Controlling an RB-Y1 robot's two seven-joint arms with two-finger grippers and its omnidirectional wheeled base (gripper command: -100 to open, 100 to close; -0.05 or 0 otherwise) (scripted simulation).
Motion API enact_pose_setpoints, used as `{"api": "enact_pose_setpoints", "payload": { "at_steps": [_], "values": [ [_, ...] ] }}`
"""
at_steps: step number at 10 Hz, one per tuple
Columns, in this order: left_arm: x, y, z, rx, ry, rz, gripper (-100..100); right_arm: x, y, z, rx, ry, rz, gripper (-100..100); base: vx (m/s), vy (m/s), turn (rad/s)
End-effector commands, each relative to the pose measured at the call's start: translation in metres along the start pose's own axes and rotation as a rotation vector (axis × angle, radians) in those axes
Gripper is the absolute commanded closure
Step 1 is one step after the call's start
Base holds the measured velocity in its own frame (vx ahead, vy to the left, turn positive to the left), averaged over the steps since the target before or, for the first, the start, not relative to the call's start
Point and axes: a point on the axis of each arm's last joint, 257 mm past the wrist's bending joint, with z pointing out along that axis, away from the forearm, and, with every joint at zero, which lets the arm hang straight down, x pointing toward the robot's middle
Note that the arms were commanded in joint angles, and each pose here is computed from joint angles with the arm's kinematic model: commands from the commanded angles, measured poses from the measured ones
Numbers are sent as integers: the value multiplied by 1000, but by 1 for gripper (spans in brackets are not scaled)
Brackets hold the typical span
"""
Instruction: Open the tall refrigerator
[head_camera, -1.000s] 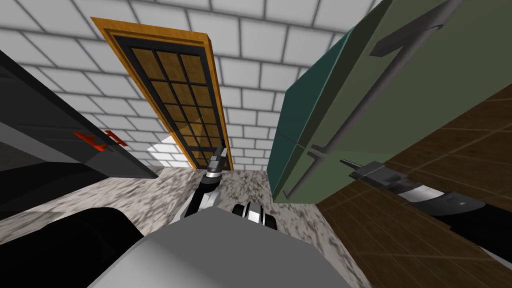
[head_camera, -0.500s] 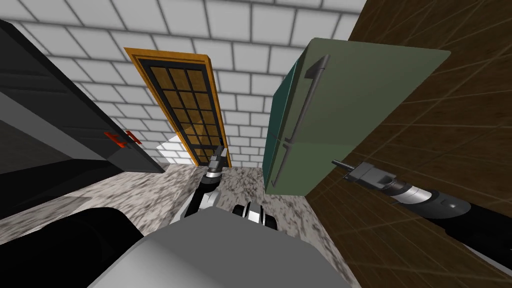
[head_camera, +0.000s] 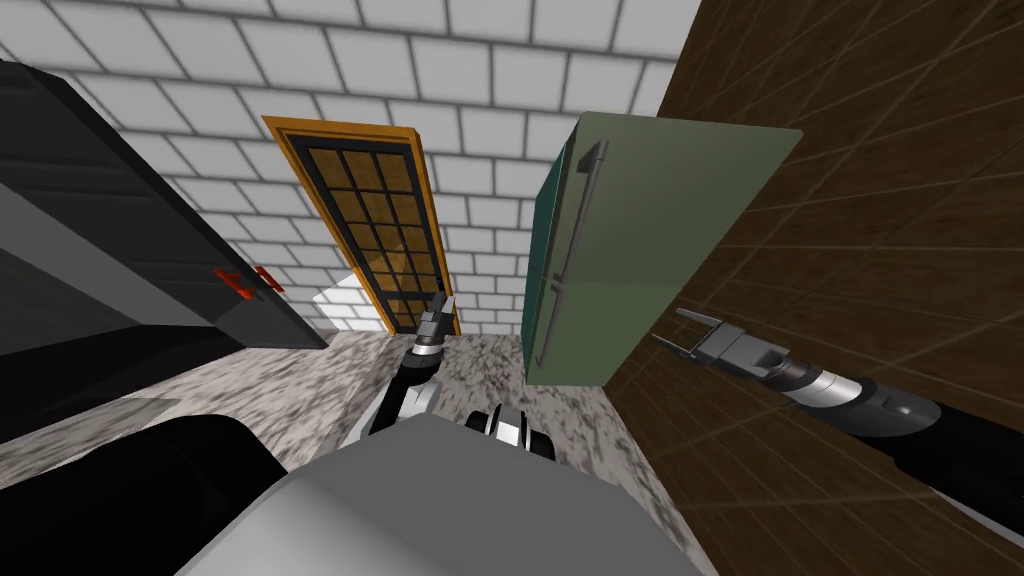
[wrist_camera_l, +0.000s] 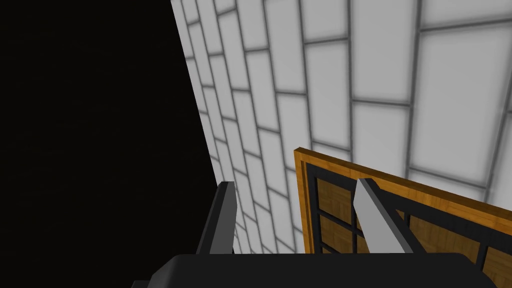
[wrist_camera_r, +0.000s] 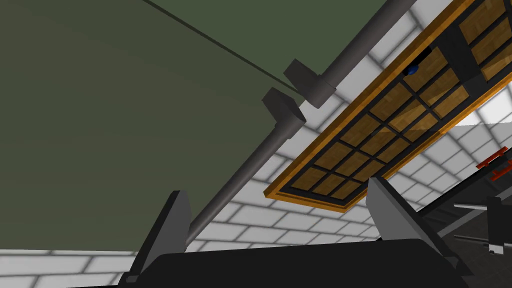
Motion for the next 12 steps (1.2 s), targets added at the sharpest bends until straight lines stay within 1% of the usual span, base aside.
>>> {"api": "enact_pose_setpoints", "payload": {
  "at_steps": [1, 2, 4, 5, 7, 9, 10, 12],
  "values": [
    [0, 0, 0, 0, 0, 0, 0, 10, -14, -4, 30, 46, -15, -100, 73, 208, -46],
    [0, 0, 0, 0, 0, 0, 0, 19, -26, -9, 53, 83, -26, -100, 154, 248, -90],
    [0, 0, 0, 0, 0, 0, 0, 28, -38, -14, 79, 120, -37, -100, 147, 218, -88],
    [0, 0, 0, 0, 0, 0, 0, 36, -49, -20, 104, 156, -48, -100, 100, 205, -96],
    [0, 0, 0, 0, 0, 0, 0, 44, -61, -26, 129, 190, -58, -100, 83, 215, -72],
    [0, 0, 0, 0, 0, 0, 0, 57, -82, -38, 175, 250, -77, -100, 83, 246, -94],
    [0, 0, 0, 0, 0, 0, 0, 60, -86, -41, 185, 263, -82, -100, 96, 247, -78],
    [0, 0, 0, 0, 0, 0, 0, 69, -104, -52, 224, 314, -102, -100, 98, 199, -88]
  ]
}}
